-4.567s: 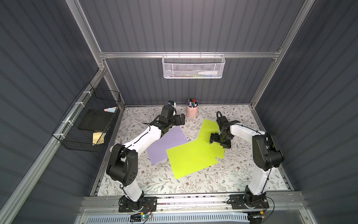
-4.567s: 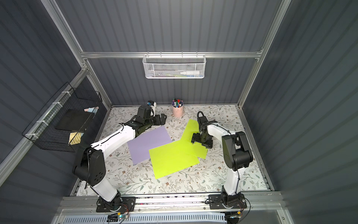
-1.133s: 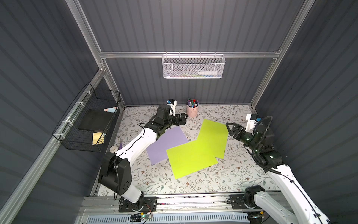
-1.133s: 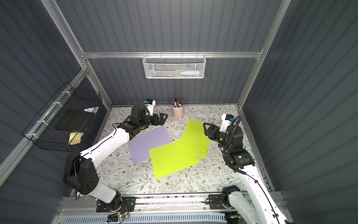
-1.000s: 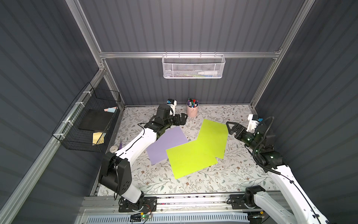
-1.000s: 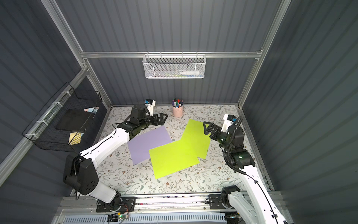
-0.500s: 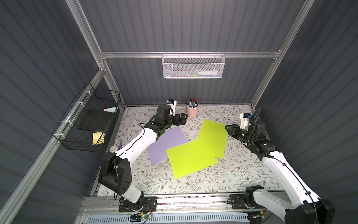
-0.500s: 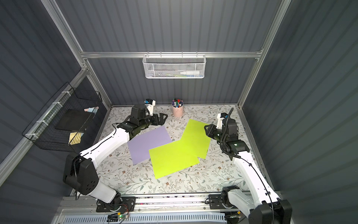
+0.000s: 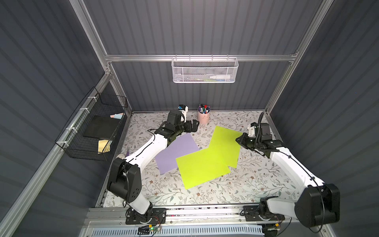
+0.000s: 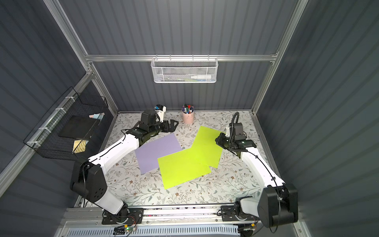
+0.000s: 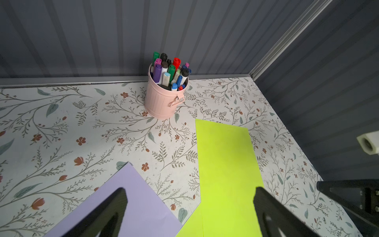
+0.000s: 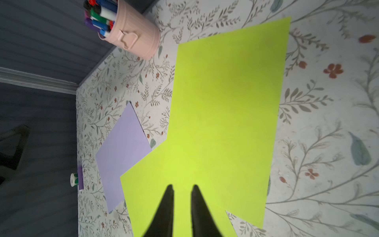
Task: Fold the rectangular paper in half along the long edge
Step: Adjust the paper at the center of the board.
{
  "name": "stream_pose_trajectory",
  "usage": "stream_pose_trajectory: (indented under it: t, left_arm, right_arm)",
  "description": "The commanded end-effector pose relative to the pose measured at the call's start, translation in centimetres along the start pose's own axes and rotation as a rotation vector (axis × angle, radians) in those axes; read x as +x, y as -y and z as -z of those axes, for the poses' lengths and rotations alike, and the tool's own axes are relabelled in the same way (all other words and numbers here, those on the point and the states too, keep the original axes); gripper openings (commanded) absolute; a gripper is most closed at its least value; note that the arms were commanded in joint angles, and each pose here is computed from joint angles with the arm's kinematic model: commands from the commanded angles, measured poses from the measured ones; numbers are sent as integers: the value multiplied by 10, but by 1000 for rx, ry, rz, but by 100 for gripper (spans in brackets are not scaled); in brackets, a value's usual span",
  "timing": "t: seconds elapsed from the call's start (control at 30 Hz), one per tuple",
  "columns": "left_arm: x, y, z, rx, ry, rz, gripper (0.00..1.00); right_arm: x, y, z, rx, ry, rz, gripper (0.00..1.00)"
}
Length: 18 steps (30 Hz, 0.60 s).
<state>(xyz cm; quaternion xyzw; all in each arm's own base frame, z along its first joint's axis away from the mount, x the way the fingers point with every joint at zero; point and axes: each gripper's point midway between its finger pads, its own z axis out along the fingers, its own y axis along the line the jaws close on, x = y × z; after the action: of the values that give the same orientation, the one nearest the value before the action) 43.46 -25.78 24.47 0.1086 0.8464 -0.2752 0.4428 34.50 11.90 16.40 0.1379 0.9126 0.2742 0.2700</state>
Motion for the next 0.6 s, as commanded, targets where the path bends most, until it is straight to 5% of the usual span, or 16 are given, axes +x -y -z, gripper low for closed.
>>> stream_pose_trajectory:
  t: [0.0,0.27,0.57]
  left_arm:
    - [0,7,-12,37,-29,23,99]
    - [27,2,-39,53,-126,54,99]
    - [49,7,-60,67,-201,57,99]
  right_arm:
    - [16,3,-13,-4,-108,-19,44]
    - [41,23,-49,42,-240,-43,89]
    - [72,31,-86,123,-380,-4,87]
